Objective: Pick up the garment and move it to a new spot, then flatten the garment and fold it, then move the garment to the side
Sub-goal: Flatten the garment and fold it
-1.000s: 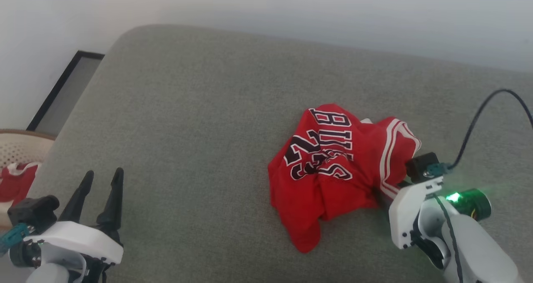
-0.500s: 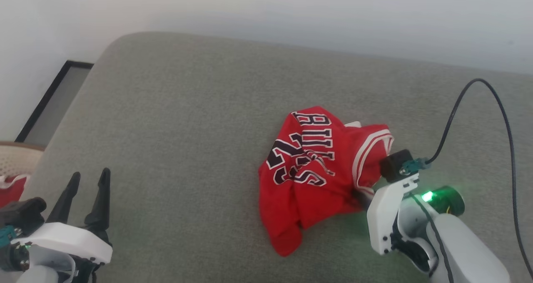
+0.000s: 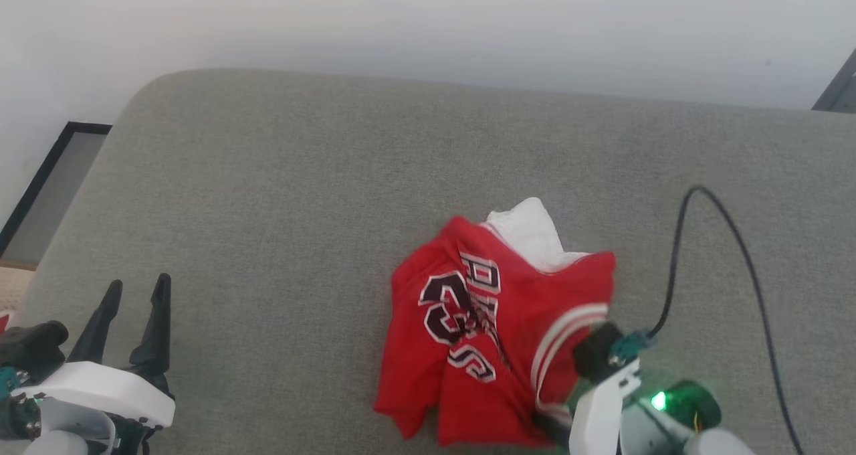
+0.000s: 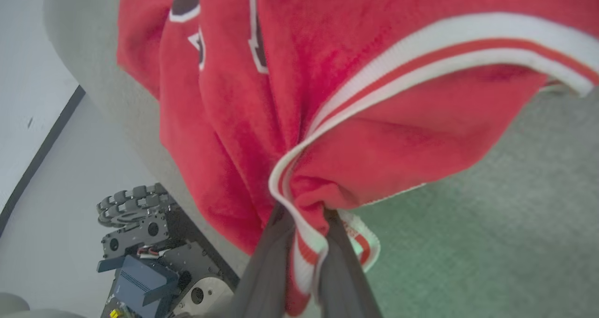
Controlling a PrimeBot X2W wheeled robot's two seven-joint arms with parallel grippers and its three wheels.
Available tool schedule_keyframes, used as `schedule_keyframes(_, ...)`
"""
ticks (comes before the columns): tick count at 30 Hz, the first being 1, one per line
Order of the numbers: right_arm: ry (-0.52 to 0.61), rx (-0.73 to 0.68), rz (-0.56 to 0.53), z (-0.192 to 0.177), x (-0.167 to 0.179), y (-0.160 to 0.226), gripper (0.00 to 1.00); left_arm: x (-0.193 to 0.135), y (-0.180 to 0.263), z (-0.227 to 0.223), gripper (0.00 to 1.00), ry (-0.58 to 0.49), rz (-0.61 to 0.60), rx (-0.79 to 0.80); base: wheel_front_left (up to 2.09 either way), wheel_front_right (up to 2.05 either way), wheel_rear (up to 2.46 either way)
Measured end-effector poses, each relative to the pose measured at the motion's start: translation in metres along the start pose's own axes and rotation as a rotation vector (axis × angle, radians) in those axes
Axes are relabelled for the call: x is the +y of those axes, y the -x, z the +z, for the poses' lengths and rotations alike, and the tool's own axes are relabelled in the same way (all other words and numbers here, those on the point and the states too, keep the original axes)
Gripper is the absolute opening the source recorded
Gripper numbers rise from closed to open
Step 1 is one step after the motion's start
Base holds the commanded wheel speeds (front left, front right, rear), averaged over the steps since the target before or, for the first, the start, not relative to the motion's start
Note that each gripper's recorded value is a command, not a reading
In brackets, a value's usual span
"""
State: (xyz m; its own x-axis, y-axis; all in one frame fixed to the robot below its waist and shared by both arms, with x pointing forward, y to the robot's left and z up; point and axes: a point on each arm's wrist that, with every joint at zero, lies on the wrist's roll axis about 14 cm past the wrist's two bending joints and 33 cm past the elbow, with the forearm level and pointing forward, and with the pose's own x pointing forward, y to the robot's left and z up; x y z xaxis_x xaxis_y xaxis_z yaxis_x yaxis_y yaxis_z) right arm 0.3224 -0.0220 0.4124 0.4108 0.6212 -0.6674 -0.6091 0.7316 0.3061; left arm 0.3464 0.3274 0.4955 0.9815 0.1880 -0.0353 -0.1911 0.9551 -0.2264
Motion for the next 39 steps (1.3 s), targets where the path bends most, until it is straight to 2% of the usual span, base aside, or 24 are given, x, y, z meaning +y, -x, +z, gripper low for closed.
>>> schedule_keyframes(8,-0.017,0.092,0.009,-0.027,0.003,-0.003,0.00,-0.002,-0.004,-0.007,1.00,-0.002,-0.004,0.018,0.00,0.00,0.00)
schedule_keyframes(9,-0.024,0.094,0.006,-0.029,0.002,-0.004,0.41,-0.002,-0.005,-0.007,1.00,-0.002,-0.004,0.019,0.00,0.00,0.00)
schedule_keyframes(10,-0.024,0.092,-0.002,-0.030,0.000,-0.005,1.00,-0.002,-0.005,-0.007,1.00,-0.003,-0.004,0.018,0.00,0.00,0.00)
schedule_keyframes(14,-0.035,0.108,-0.014,-0.036,-0.004,-0.008,1.00,-0.001,-0.004,-0.007,1.00,-0.006,-0.002,0.020,0.00,0.00,0.00)
schedule_keyframes(21,-0.031,0.071,-0.037,-0.024,-0.011,-0.001,1.00,0.001,-0.002,-0.003,1.00,-0.010,0.000,0.007,0.00,0.00,0.00)
schedule_keyframes(35,0.028,-0.160,-0.096,0.044,-0.018,0.038,1.00,0.001,0.007,0.003,1.00,-0.013,-0.013,-0.010,0.00,0.00,0.00)
schedule_keyframes(39,0.059,-0.267,-0.137,0.073,-0.027,0.046,1.00,0.001,0.008,0.003,1.00,-0.013,-0.014,-0.010,0.00,0.00,0.00)
